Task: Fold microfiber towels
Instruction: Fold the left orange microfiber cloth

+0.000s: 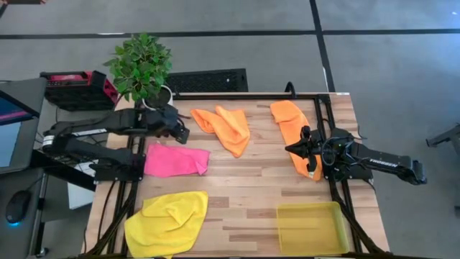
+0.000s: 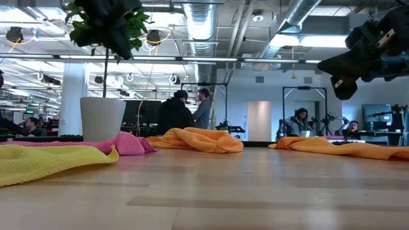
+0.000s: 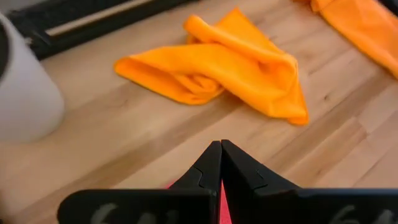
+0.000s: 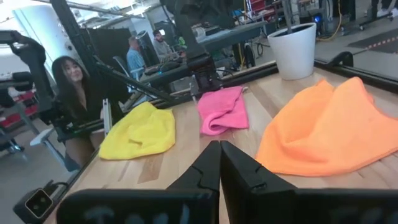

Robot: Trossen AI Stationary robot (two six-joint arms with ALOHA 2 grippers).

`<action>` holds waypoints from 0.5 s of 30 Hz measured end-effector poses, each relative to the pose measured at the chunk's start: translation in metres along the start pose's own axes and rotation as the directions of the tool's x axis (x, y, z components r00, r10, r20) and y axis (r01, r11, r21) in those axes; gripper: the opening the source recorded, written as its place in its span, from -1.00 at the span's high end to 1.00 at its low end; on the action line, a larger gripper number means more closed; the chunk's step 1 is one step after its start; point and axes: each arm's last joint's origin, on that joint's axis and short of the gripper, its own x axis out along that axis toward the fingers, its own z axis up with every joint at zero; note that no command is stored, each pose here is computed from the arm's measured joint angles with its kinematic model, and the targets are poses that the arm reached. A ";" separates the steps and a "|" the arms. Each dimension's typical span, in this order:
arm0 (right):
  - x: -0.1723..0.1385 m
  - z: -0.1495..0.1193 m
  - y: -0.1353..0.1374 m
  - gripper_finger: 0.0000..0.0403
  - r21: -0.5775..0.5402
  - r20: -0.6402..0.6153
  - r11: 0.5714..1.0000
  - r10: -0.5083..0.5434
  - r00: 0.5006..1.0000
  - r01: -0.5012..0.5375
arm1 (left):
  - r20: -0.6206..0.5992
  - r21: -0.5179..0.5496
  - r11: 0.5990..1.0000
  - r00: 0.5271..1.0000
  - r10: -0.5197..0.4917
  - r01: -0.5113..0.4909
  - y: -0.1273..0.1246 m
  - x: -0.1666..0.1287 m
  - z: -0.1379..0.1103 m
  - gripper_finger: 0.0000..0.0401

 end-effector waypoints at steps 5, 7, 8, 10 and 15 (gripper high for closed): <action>0.000 0.004 -0.001 0.86 0.051 0.045 0.998 -0.040 0.998 0.038 | -0.048 0.069 0.998 0.999 -0.005 0.009 -0.003 0.009 0.000 1.00; -0.001 0.007 0.000 0.93 0.067 0.069 0.996 -0.069 0.995 0.064 | -0.048 0.074 0.997 0.999 -0.008 0.012 -0.003 0.009 0.000 1.00; -0.001 0.011 0.000 0.95 0.067 0.077 0.995 -0.078 0.994 0.073 | -0.044 0.073 0.997 0.999 -0.009 0.012 -0.004 0.009 0.000 1.00; -0.002 0.022 0.002 0.96 0.060 0.106 0.993 -0.104 0.989 0.098 | -0.042 0.069 0.998 0.999 -0.007 0.010 -0.004 0.009 0.001 1.00; 0.001 0.048 0.007 0.97 0.047 0.064 0.987 -0.157 0.986 0.154 | -0.019 0.102 0.994 1.000 -0.024 0.026 -0.006 0.010 0.003 1.00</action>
